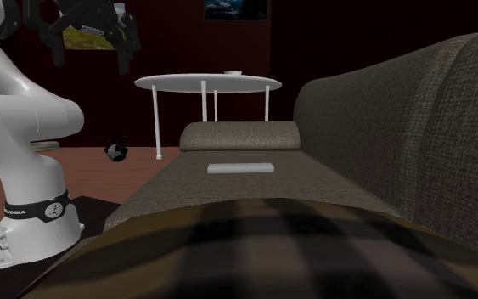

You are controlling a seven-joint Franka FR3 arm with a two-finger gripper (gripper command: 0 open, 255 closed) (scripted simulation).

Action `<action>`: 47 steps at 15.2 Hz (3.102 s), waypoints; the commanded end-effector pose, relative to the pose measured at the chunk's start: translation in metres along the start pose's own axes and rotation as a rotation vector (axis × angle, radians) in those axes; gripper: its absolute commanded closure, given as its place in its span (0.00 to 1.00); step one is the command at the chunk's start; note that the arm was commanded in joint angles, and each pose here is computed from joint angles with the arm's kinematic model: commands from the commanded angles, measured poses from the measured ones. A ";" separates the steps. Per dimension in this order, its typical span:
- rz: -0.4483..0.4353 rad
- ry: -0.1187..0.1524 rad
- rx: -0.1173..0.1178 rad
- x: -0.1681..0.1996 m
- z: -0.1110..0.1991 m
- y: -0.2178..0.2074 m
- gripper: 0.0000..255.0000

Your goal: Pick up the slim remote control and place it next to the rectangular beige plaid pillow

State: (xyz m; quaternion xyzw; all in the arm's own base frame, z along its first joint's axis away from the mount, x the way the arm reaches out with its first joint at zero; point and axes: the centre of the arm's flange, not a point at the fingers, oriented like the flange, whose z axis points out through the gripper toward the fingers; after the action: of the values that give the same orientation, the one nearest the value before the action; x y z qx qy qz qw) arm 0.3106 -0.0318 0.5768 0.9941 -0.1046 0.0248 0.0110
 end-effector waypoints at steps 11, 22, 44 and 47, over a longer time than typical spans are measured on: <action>-0.128 -0.012 0.015 0.027 0.063 -0.111 0.00; -0.269 -0.026 0.032 0.039 0.131 -0.237 0.00; -0.432 -0.042 0.051 0.028 0.246 -0.386 0.00; -0.432 -0.042 0.051 0.028 0.246 -0.386 0.00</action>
State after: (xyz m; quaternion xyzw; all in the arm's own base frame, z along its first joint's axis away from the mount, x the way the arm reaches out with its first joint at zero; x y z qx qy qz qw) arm 0.4298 0.3335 0.3262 0.9937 0.1112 0.0037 -0.0114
